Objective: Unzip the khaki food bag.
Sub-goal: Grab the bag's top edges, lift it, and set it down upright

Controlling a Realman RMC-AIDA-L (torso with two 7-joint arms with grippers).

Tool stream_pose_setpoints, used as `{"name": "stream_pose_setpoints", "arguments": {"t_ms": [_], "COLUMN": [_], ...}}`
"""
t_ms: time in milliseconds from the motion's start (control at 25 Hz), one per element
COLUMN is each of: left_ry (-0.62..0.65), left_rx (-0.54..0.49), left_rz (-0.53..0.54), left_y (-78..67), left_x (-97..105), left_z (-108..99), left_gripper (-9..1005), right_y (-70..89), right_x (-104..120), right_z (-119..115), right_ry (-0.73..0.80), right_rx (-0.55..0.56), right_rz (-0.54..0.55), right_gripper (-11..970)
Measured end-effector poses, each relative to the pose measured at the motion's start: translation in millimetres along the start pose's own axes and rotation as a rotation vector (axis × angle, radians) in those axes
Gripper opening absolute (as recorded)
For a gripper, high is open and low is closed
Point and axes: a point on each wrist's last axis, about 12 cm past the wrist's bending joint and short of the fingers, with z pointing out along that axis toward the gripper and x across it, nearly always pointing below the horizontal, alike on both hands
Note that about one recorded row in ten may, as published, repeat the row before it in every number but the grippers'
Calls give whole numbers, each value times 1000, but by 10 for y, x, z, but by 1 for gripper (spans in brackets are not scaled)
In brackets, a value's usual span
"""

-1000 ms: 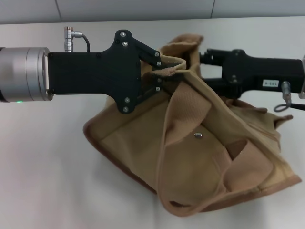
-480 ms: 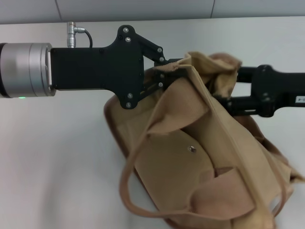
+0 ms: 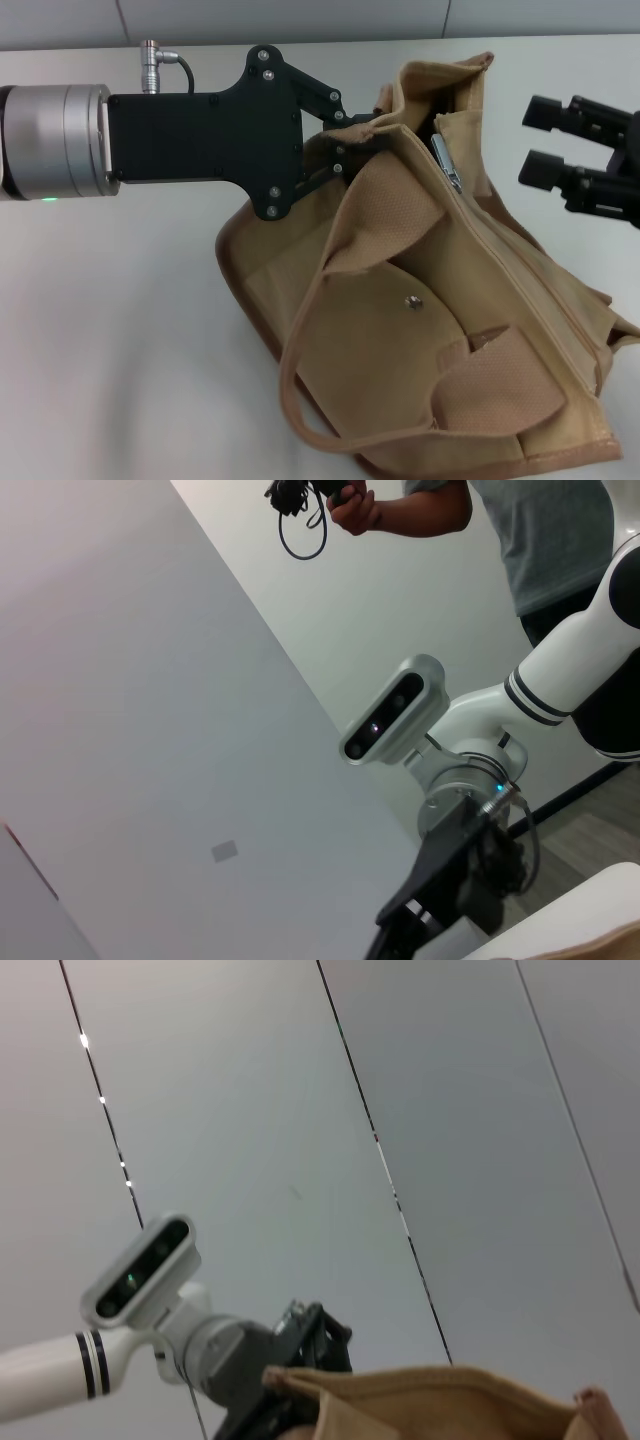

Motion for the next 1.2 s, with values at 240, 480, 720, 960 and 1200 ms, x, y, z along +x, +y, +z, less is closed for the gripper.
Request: {"name": "stream_pose_setpoints", "arguments": {"t_ms": [240, 480, 720, 960, 1200], "left_ry": [0, -2, -7, -6, -7], "left_rx": [0, 0, 9, 12, 15], "left_rz": [7, 9, 13, 20, 24], "left_y": [-3, 0, 10, 12, 9], "left_x": [6, 5, -2, -1, -1], "left_z": [1, 10, 38, 50, 61], "left_gripper": [29, 29, 29, 29, 29], "right_y": [-4, 58, 33, -53, -117], "right_x": [51, 27, 83, 65, 78], "right_z": [22, 156, 301, 414, 376], "right_ry": [-15, -57, -67, -40, 43], "right_rx": [26, -60, -109, -103, -73], "right_rz": [-9, -31, 0, 80, 155], "right_gripper": [828, 828, 829, 829, 828]}}
